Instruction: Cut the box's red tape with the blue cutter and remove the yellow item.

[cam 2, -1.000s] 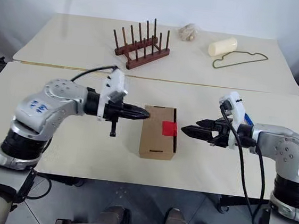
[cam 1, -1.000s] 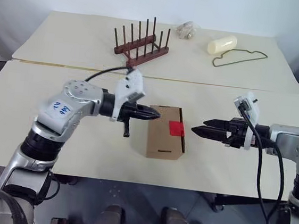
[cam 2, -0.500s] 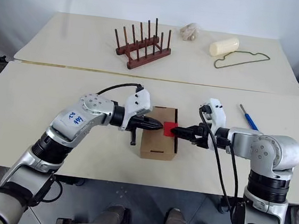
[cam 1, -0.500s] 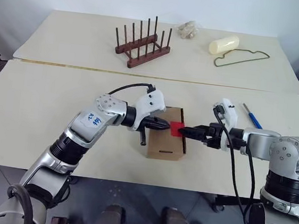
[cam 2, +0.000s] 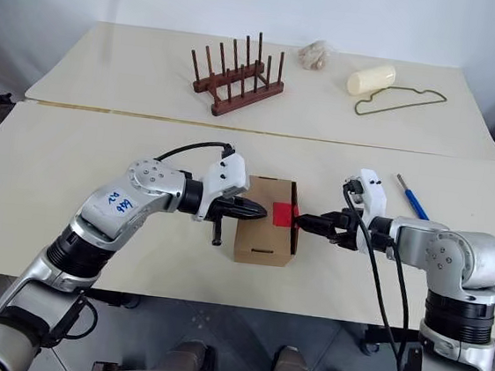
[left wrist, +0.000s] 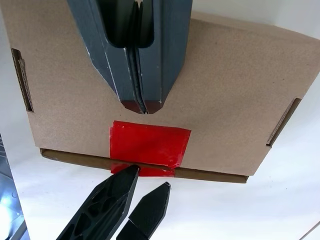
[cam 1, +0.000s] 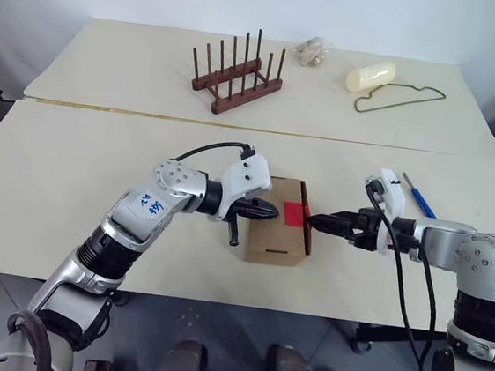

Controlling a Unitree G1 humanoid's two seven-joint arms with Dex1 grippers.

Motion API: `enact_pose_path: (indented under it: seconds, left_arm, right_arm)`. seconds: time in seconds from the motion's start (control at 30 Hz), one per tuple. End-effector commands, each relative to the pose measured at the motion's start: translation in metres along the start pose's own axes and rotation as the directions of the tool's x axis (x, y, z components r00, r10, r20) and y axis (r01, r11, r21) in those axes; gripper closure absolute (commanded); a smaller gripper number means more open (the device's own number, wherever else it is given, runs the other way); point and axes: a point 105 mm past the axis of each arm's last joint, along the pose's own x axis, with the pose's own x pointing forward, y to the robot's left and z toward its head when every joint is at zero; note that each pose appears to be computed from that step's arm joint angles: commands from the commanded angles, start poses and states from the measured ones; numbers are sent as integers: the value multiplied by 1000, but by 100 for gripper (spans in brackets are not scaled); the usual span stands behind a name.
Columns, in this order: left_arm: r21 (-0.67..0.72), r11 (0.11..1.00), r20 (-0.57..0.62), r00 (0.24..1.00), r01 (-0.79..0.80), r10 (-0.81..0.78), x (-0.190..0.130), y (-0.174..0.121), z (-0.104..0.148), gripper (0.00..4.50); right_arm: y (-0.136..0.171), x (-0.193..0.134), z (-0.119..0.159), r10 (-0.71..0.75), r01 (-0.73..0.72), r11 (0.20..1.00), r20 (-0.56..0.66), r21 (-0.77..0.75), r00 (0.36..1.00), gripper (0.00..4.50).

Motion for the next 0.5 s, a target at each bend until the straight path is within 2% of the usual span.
enact_pose_path:
  seconds: [0.03, 0.2, 0.37, 0.5]
  left_arm:
    - [-39, 999, -43, 999, 7, -9, 3, -3, -15, 450]
    - [-60, 998, -71, 997, 1, -6, 4, -5, -27, 450]
    - [-68, 998, -76, 997, -2, -3, 5, -5, -29, 450]
    - [-70, 998, -76, 997, -6, 0, 5, -5, -29, 450]
  right_arm:
    - [-13, -2, -12, -63, 63, 998, -53, 17, 997, 3]
    - [-13, -1, -11, -109, 103, 992, -78, -75, 991, 3]
    - [-5, 2, -5, -181, 134, 940, -127, -313, 975, 3]
    - [4, 7, -3, -179, 120, 932, -144, -343, 973, 3]
